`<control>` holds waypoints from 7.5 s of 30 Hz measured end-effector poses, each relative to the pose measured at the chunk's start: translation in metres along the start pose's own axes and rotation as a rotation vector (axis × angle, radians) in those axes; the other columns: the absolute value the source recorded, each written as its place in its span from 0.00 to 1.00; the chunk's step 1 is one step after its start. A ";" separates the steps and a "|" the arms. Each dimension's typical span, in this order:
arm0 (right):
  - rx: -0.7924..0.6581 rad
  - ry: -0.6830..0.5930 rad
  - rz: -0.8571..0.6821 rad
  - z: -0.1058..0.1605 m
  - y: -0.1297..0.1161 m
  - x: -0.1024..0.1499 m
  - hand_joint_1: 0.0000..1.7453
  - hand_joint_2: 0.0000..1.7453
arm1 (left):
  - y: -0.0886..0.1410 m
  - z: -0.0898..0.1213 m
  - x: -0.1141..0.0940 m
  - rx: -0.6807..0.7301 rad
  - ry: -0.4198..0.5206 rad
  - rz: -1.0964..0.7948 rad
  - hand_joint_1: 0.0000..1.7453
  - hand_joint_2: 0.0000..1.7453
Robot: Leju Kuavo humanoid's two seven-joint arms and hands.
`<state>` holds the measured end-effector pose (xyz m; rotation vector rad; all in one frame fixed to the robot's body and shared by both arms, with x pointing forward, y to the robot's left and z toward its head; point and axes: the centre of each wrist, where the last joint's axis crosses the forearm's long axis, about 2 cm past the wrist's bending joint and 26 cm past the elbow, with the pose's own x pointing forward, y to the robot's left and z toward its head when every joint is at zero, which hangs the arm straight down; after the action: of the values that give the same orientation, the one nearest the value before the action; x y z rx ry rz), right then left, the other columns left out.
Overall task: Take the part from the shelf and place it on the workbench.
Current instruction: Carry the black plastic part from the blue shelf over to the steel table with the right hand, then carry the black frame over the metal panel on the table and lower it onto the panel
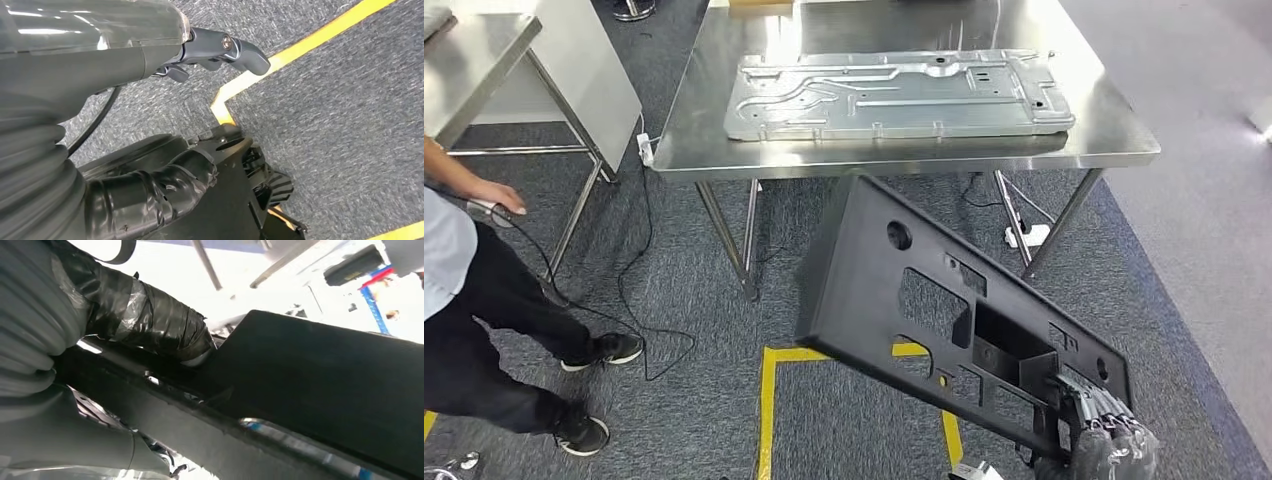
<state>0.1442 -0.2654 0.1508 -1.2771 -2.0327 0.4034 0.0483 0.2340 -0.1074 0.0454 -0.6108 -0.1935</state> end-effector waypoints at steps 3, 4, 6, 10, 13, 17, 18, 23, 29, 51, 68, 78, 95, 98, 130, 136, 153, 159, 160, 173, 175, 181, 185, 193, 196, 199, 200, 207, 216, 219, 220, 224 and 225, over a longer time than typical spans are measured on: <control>-0.004 -0.001 0.000 -0.001 0.000 0.000 1.00 1.00 | 0.000 -0.001 0.001 0.000 -0.003 -0.002 0.00 1.00; -0.006 -0.002 0.000 -0.002 0.000 0.000 1.00 1.00 | 0.000 -0.001 0.001 -0.001 -0.003 -0.003 0.00 1.00; -0.007 -0.003 0.000 -0.002 0.000 0.000 1.00 1.00 | 0.000 0.000 0.000 -0.001 -0.002 -0.003 0.00 1.00; -0.008 -0.001 -0.001 -0.003 0.000 0.000 1.00 1.00 | 0.000 0.001 -0.002 -0.003 0.003 -0.005 0.00 1.00; -0.010 -0.001 -0.002 -0.003 0.001 0.000 1.00 1.00 | 0.001 0.001 -0.002 0.000 0.001 -0.006 0.00 1.00; -0.012 -0.003 -0.003 -0.004 0.001 0.000 1.00 1.00 | 0.001 0.001 -0.003 0.001 0.003 -0.006 0.00 1.00; -0.014 -0.004 -0.003 -0.005 0.001 0.000 1.00 1.00 | 0.001 0.001 -0.002 0.000 0.002 -0.006 0.00 1.00; -0.012 -0.007 -0.001 -0.005 0.000 -0.001 1.00 1.00 | 0.000 0.000 0.000 -0.002 -0.002 -0.006 0.00 1.00; -0.012 -0.007 0.000 -0.005 0.000 -0.001 1.00 1.00 | 0.000 0.000 0.000 -0.005 -0.003 -0.008 0.00 1.00; -0.014 -0.021 0.011 -0.011 0.002 -0.003 1.00 1.00 | -0.001 0.000 0.001 -0.013 -0.006 -0.019 0.00 1.00; -0.002 -0.022 0.010 -0.010 0.004 -0.004 1.00 1.00 | -0.001 0.000 0.000 -0.016 -0.006 -0.023 0.00 1.00; -0.001 -0.023 0.010 -0.010 0.004 -0.004 1.00 1.00 | -0.001 0.000 0.000 -0.016 -0.006 -0.025 0.00 1.00; 0.001 -0.014 0.011 -0.010 0.004 -0.004 1.00 1.00 | -0.001 -0.001 0.004 0.047 0.015 -0.049 0.00 1.00; 0.000 -0.013 0.007 -0.010 0.004 -0.004 1.00 1.00 | -0.001 -0.001 0.003 0.049 0.018 -0.048 0.00 1.00; 0.004 0.002 -0.021 -0.010 0.006 -0.003 1.00 1.00 | -0.003 0.000 0.003 0.047 0.025 -0.044 0.00 1.00; 0.003 0.007 -0.029 -0.010 0.006 -0.003 1.00 1.00 | -0.003 0.000 0.003 0.048 0.026 -0.043 0.00 1.00; 0.005 0.014 -0.032 -0.010 0.007 -0.005 1.00 1.00 | -0.004 -0.001 0.004 0.047 0.024 -0.042 0.00 1.00; 0.006 0.012 -0.033 -0.011 0.007 -0.005 1.00 1.00 | -0.004 -0.001 0.003 0.048 0.026 -0.042 0.00 1.00; 0.006 0.012 -0.033 -0.011 0.007 -0.005 1.00 1.00 | -0.004 0.000 0.003 0.048 0.027 -0.041 0.00 1.00; 0.006 0.009 -0.033 -0.011 0.008 -0.005 1.00 1.00 | -0.004 -0.001 0.004 0.048 0.027 -0.041 0.00 1.00; 0.008 0.005 -0.030 -0.011 0.008 -0.005 1.00 1.00 | -0.004 0.000 0.003 0.049 0.029 -0.041 0.00 1.00; 0.018 -0.047 0.005 -0.012 0.008 -0.005 1.00 1.00 | -0.003 -0.001 0.004 0.047 0.025 -0.045 0.00 1.00; 0.021 -0.078 0.020 -0.012 0.008 -0.004 1.00 1.00 | -0.003 -0.001 0.004 0.047 0.024 -0.045 0.00 1.00; 0.011 -0.088 0.012 -0.014 0.008 -0.002 1.00 1.00 | -0.003 0.000 0.002 0.046 0.029 -0.046 0.00 1.00; 0.010 -0.087 0.010 -0.013 0.008 -0.002 1.00 1.00 | -0.003 -0.001 0.004 0.048 0.025 -0.046 0.00 1.00; 0.008 -0.084 0.005 -0.013 0.008 -0.002 1.00 1.00 | -0.003 -0.001 0.004 0.048 0.024 -0.046 0.00 1.00; 0.008 -0.083 0.004 -0.013 0.008 -0.002 1.00 1.00 | -0.003 -0.001 0.004 0.048 0.026 -0.045 0.00 1.00; 0.010 -0.079 0.002 -0.012 0.007 -0.002 1.00 1.00 | -0.003 -0.001 0.004 0.048 0.025 -0.044 0.00 1.00; 0.007 -0.076 0.001 -0.013 0.007 -0.002 1.00 1.00 | -0.003 -0.001 0.004 0.047 0.025 -0.042 0.00 1.00; 0.008 -0.073 0.003 -0.013 0.007 -0.002 1.00 1.00 | -0.002 -0.001 0.005 0.047 0.024 -0.042 0.00 1.00; 0.008 -0.070 0.004 -0.013 0.007 -0.002 1.00 1.00 | -0.002 -0.001 0.005 0.047 0.024 -0.042 0.00 1.00; 0.006 -0.057 -0.003 -0.013 0.008 -0.002 1.00 1.00 | -0.002 -0.001 0.004 0.047 0.027 -0.042 0.00 1.00; 0.004 -0.056 -0.006 -0.013 0.008 -0.002 1.00 1.00 | -0.002 -0.001 0.004 0.048 0.026 -0.042 0.00 1.00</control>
<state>0.1589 -0.2648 0.1550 -1.2700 -2.0807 0.4441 0.0516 0.2310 -0.1064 0.1067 -0.5888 -0.2189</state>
